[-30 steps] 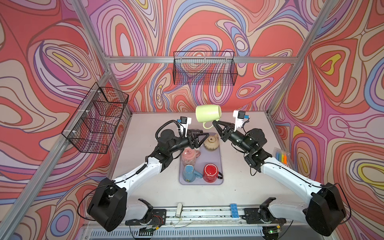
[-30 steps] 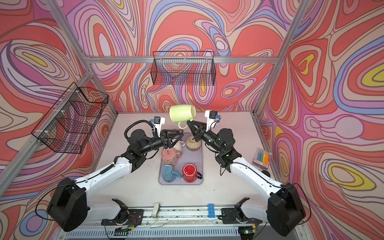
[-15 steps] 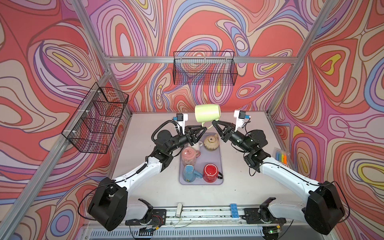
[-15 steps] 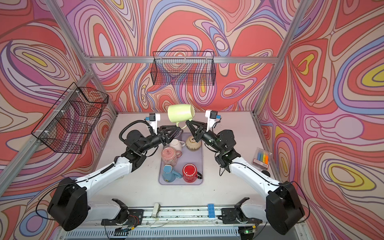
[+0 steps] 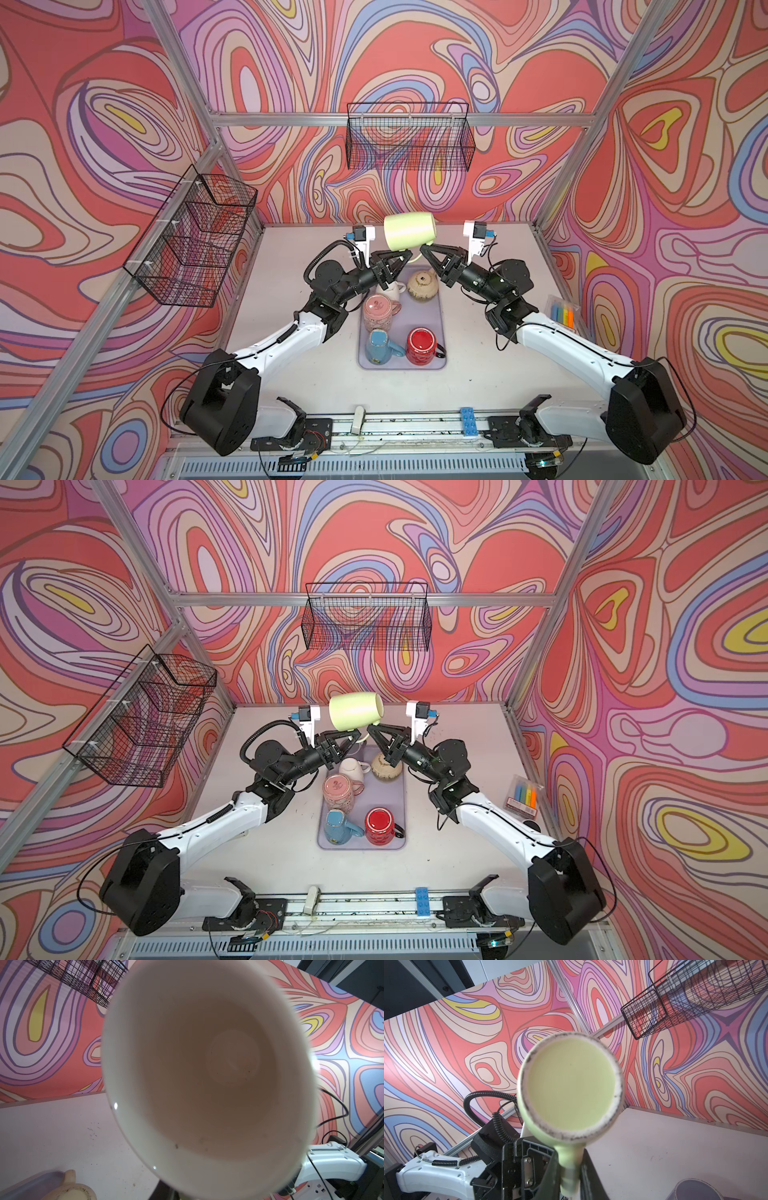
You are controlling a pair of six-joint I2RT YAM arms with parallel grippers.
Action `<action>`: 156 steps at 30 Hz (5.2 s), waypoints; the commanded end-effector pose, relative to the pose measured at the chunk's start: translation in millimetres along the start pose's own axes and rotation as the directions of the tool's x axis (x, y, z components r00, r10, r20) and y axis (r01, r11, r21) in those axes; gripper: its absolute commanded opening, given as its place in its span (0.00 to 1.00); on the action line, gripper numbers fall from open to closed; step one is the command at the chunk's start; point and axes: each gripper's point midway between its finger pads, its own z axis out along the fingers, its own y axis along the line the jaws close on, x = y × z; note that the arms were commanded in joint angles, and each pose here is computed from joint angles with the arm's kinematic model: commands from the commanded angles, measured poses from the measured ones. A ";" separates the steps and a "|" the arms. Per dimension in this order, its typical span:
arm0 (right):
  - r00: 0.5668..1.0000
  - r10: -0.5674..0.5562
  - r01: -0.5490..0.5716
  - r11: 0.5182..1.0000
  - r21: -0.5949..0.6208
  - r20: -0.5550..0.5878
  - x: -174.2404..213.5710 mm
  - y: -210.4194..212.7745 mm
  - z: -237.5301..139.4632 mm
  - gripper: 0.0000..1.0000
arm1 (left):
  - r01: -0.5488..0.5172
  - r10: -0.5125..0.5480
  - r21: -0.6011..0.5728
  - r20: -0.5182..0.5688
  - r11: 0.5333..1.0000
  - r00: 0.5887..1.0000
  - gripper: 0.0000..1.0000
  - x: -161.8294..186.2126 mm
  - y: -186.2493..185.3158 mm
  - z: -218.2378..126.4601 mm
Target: Turn the mug right side up
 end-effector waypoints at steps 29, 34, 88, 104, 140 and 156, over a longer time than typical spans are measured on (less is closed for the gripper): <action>0.999 0.007 -0.010 0.995 0.102 0.036 8.7 -34.5 5.0 0.25 | -0.106 0.101 0.048 0.090 0.993 0.991 0.00 -35.1 -24.3 -11.4; 0.999 0.015 -0.019 0.993 0.117 0.029 13.2 -40.5 5.7 0.34 | -0.117 0.113 0.037 0.089 0.992 0.990 0.00 -37.2 -25.2 -13.3; 0.967 0.053 0.050 0.918 0.393 -0.248 59.8 -79.0 -29.4 0.37 | -0.357 -0.039 -0.718 -0.471 0.597 0.881 0.00 -56.7 90.1 -137.7; 0.938 0.116 0.053 0.882 0.469 -0.326 91.1 -106.7 -35.1 0.34 | -0.396 -0.292 -0.864 -0.483 0.312 0.825 0.00 -89.8 170.0 -194.0; 0.917 0.207 0.022 0.828 0.560 -0.341 110.9 -118.4 -50.6 0.34 | -0.389 -0.466 -0.921 -0.358 0.032 0.809 0.00 -60.4 337.2 -271.2; 0.907 0.220 0.029 0.820 0.572 -0.360 117.7 -122.8 -48.3 0.34 | -0.438 -0.491 -0.898 -0.400 0.042 0.774 0.00 -43.7 364.7 -283.4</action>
